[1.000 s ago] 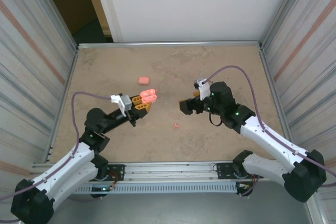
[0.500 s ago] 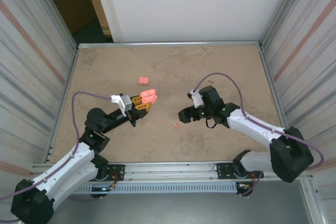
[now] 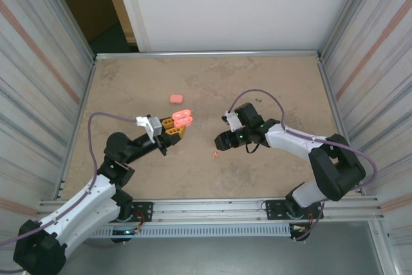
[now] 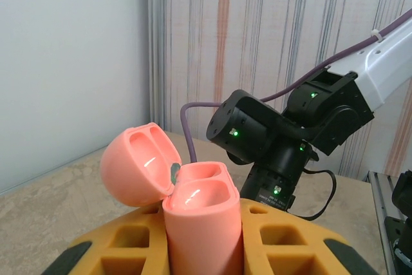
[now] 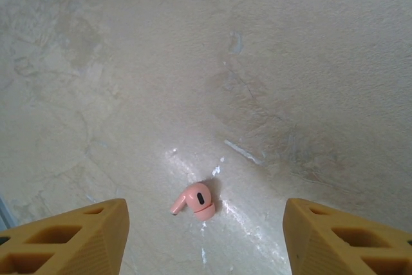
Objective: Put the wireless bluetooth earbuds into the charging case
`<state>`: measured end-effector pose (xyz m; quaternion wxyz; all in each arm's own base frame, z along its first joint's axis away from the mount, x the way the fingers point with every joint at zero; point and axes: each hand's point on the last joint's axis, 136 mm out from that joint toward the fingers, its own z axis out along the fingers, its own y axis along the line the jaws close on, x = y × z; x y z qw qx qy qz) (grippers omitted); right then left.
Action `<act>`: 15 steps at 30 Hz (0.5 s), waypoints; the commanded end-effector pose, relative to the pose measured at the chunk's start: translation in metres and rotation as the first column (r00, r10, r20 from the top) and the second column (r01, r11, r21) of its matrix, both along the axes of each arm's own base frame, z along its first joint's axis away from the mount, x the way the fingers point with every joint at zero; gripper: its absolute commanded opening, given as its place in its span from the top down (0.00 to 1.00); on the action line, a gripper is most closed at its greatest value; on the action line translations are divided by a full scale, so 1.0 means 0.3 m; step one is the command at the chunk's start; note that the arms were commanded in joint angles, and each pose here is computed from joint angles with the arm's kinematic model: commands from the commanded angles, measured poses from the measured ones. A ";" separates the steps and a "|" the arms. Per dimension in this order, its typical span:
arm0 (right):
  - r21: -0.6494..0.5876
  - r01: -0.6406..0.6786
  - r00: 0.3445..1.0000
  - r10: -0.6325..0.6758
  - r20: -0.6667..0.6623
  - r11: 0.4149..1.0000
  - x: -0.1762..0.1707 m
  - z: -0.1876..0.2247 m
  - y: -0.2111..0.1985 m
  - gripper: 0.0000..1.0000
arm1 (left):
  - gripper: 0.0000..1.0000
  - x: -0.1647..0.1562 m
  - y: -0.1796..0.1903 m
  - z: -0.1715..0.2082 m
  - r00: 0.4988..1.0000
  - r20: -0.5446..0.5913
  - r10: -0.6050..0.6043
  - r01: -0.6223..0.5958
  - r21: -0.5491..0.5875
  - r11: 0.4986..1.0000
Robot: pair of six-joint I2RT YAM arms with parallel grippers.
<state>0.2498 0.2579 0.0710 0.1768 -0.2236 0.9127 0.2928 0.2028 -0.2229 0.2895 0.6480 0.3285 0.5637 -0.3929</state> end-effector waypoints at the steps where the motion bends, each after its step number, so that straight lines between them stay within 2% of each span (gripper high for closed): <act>1: 0.012 -0.010 0.999 0.010 -0.041 1.000 -0.004 0.004 0.024 0.39 | 1.00 -0.010 -0.002 0.056 0.999 0.051 -0.006 0.007 -0.014 1.000; 15: -0.028 -0.062 0.993 0.059 -0.098 0.998 -0.018 -0.054 0.072 0.47 | 1.00 -0.013 -0.003 0.050 0.999 0.050 -0.010 0.011 -0.012 1.000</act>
